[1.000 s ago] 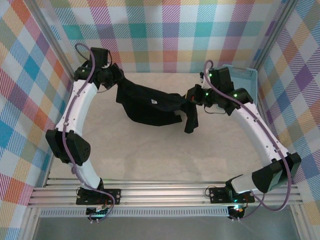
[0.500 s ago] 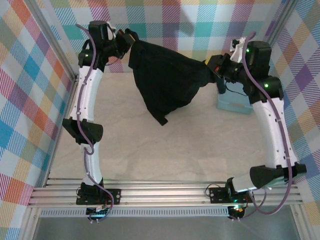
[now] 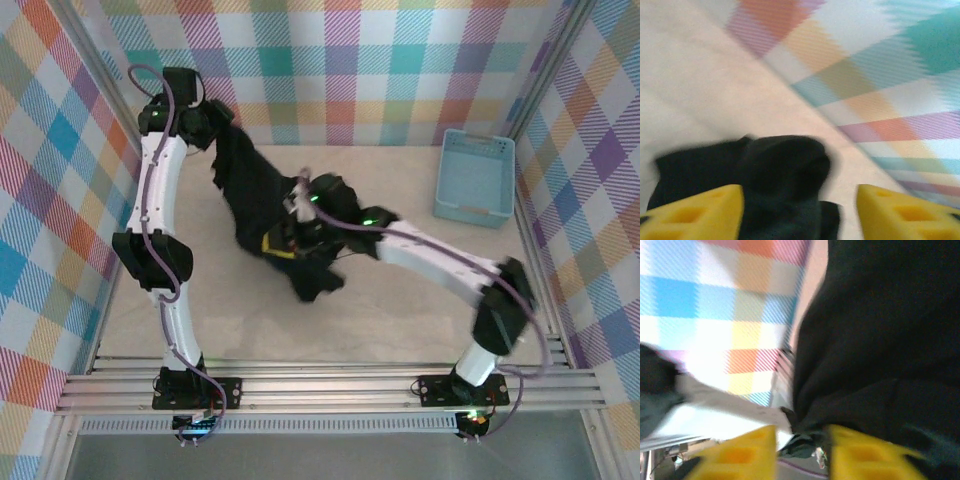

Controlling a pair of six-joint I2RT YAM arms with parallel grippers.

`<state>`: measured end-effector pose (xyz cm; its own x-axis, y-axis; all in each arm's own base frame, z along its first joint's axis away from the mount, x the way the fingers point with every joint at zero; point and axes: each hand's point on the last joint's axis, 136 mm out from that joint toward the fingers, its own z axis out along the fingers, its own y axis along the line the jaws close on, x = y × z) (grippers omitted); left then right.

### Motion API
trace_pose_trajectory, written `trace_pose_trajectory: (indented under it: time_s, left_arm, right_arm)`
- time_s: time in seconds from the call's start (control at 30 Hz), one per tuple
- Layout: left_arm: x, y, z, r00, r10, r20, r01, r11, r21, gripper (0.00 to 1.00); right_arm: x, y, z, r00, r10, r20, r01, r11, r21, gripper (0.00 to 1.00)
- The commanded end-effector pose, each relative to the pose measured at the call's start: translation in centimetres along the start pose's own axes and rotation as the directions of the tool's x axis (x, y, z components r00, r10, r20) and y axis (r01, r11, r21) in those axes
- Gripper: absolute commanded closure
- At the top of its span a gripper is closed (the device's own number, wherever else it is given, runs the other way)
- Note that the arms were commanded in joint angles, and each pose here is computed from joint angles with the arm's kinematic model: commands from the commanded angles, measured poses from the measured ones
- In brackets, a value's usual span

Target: Fold and stack the t-shirts

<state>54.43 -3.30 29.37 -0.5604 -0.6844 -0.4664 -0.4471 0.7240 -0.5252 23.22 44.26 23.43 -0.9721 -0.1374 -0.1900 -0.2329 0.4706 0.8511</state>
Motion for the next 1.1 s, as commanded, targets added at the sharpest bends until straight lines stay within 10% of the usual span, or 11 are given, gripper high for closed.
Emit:
trace_pose_trajectory:
  time_s: [0.0,0.17,0.53,0.77,0.93,1.07]
  left_arm:
    - [1.9,5.6,-2.6,0.997,0.068,-0.021,-0.071,0.968,-0.24,0.31]
    - [8.0,9.5,-6.2,0.995,0.087,-0.059,-0.099,0.964,-0.248,0.31]
    - [34.2,16.7,-9.7,0.895,-0.124,-0.428,0.011,0.967,-0.255,0.33]
    - [38.1,19.7,-7.1,0.889,-0.158,-0.43,0.002,0.94,-0.342,0.36]
    - [37.5,21.3,-4.2,0.911,-0.147,-0.386,-0.037,0.902,-0.43,0.47]
    - [37.1,24.7,-1.8,0.904,-0.23,-0.36,0.012,0.856,-0.516,0.94]
  right_arm:
    - [-0.3,0.0,1.9,0.997,0.055,-0.054,-0.057,0.997,-0.048,0.41]
    - [-1.3,-2.1,-1.0,0.999,0.034,-0.003,-0.034,0.999,0.023,0.35]
    - [-9.6,-20.3,-9.0,0.968,0.115,0.221,-0.198,0.895,0.4,0.38]
    - [-12.6,-26.3,-7.2,0.966,0.163,0.202,-0.247,0.818,0.519,0.39]
    - [-12.5,-28.7,-6.3,0.956,0.21,0.205,-0.29,0.777,0.558,0.67]
    - [-11.6,-28.4,-8.4,0.95,0.173,0.258,-0.296,0.757,0.582,1.0]
